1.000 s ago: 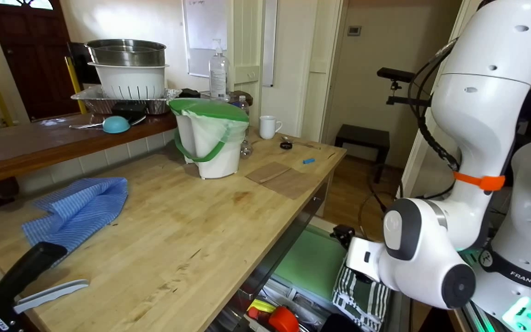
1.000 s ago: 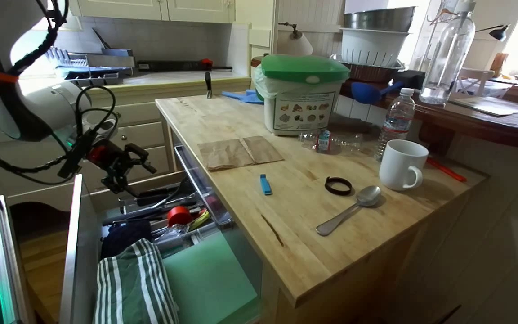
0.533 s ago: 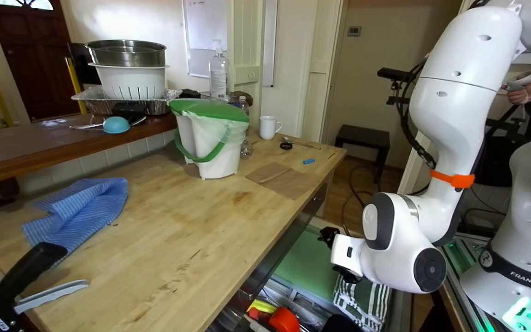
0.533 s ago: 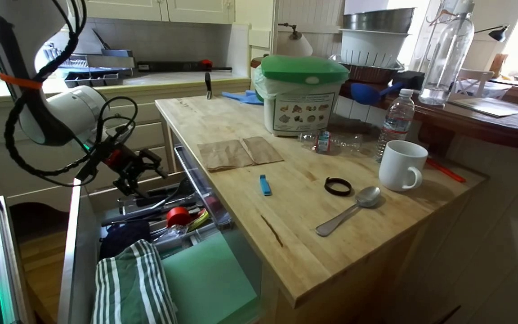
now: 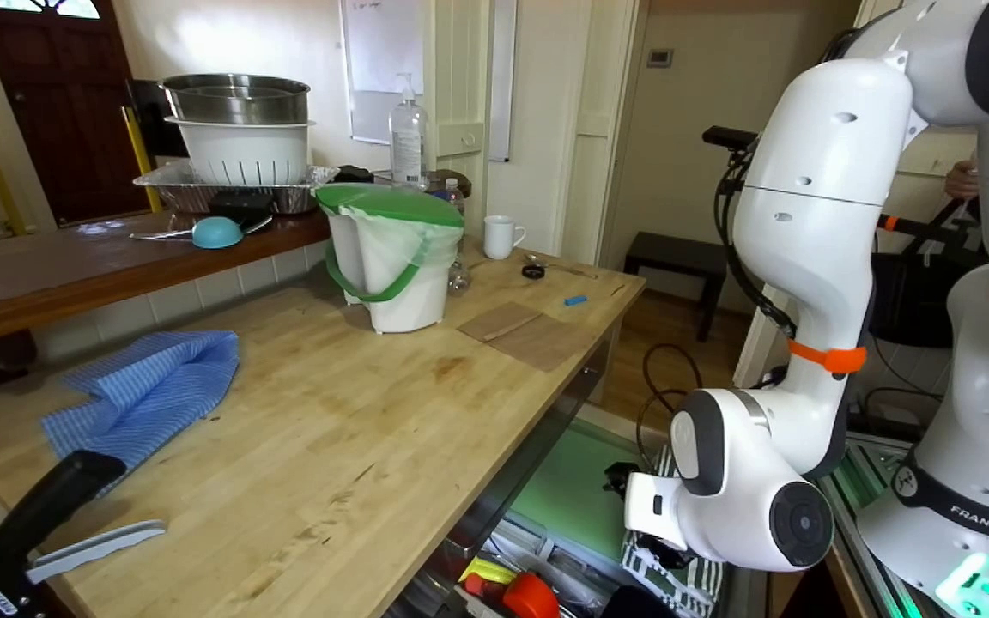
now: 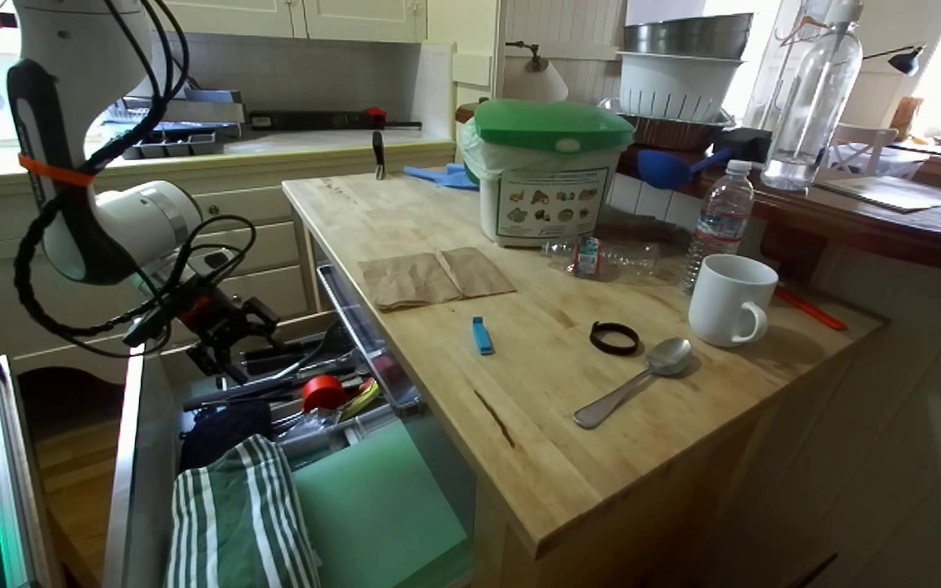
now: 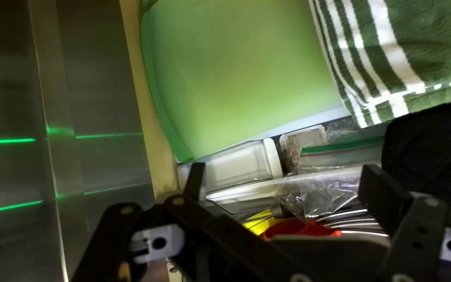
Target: Open the second drawer then remove the tongs from the drawer and put them on top of the cabinet.
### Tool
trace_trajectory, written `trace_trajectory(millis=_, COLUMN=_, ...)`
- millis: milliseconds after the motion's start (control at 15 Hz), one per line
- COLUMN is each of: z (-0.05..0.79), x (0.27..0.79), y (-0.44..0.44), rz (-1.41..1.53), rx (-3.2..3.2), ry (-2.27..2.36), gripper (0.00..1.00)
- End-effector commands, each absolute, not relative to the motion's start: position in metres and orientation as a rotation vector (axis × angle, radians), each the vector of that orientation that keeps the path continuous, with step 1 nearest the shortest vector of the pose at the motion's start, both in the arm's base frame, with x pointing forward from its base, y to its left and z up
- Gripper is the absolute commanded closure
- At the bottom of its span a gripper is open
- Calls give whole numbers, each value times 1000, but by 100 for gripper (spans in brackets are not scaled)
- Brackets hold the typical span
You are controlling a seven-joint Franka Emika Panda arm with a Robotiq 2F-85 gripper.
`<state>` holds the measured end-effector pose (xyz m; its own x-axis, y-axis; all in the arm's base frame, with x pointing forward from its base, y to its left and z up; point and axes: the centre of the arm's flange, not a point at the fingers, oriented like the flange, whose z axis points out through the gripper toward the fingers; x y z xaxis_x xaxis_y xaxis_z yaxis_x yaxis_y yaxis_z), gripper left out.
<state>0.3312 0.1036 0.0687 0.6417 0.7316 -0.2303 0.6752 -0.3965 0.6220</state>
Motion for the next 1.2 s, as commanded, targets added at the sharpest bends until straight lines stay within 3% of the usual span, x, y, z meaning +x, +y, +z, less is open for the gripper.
trace_trajectory(millis=0, z=64, x=342, y=111, rz=62, rx=2294, ry=909, gripper=0)
trace_trajectory(millis=867, z=16, x=374, y=142, rz=29, rx=2775, ry=242, gripper=0)
trace_trajectory(millis=1133, z=33, x=371, y=137, rz=26, rx=2722, ry=359, gripper=0)
